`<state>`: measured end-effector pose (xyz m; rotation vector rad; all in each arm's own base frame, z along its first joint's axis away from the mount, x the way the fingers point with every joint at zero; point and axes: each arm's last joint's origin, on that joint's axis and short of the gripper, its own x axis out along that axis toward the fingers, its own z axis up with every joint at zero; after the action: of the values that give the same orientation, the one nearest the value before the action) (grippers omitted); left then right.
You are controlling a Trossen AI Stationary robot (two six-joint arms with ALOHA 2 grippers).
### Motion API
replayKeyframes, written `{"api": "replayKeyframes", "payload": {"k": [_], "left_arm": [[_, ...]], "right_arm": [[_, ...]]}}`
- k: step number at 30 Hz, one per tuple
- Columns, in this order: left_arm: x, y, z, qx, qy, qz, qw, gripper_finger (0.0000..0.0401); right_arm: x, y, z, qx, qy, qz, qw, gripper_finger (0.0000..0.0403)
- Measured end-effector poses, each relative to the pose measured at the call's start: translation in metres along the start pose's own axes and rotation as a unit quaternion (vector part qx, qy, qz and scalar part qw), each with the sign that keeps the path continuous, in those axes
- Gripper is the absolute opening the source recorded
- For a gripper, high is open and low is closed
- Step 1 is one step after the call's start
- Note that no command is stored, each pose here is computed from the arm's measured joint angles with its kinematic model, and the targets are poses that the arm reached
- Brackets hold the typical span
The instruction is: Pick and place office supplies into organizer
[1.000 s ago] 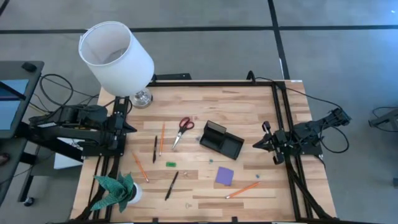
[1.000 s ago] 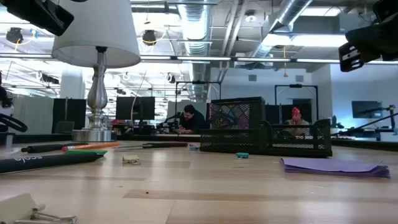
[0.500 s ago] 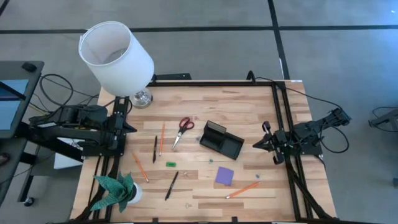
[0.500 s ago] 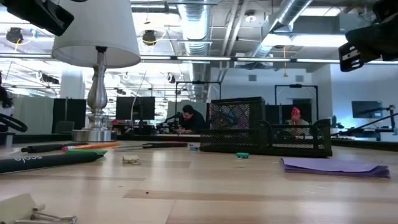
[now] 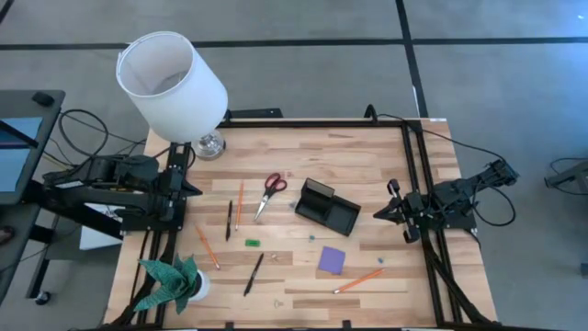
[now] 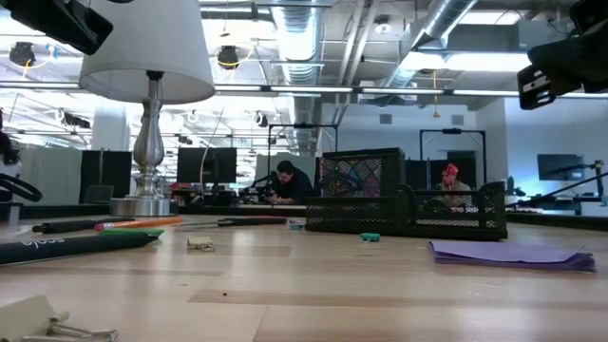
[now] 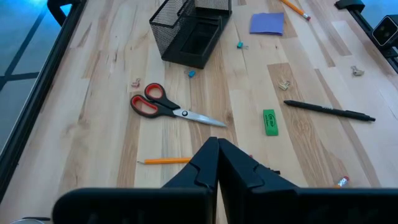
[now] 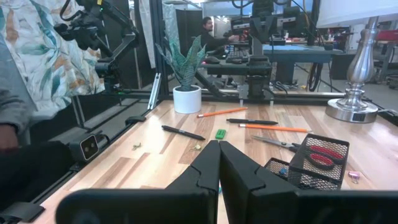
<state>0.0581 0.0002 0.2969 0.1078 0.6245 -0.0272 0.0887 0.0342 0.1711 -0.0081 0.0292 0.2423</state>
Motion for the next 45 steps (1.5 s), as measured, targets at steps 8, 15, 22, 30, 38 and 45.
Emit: {"api": "replayKeyframes", "payload": {"k": [8,15,22,30,38,45], "left_arm": [[0.0001,0.0000,0.0000,0.000,0.000,0.000,1.000,0.0000],[0.0000,0.0000,0.0000,0.000,0.000,0.000,1.000,0.0000],[0.0001,0.0000,0.0000,0.000,0.000,0.000,1.000,0.0000],[0.0000,0.0000,0.0000,0.000,0.000,0.000,1.000,0.0000],[0.0000,0.0000,0.0000,0.000,0.000,0.000,1.000,0.0000],[0.0000,0.0000,0.0000,0.000,0.000,0.000,1.000,0.0000]], "right_arm": [[0.0000,0.0000,0.0000,-0.004,0.000,0.000,1.000,0.0006],[0.0000,-0.0001,0.0000,-0.235,0.000,-0.002,0.972,0.0006],[0.0000,0.0000,0.0000,-0.300,0.001,-0.001,0.954,0.0006],[-0.0001,0.0002,0.0056,-0.282,-0.031,-0.008,0.959,0.0006],[-0.0001,0.0000,0.0062,-0.227,-0.034,-0.008,0.973,0.0006],[-0.0002,0.0000,0.0068,-0.214,-0.035,-0.008,0.976,0.0006]]}}
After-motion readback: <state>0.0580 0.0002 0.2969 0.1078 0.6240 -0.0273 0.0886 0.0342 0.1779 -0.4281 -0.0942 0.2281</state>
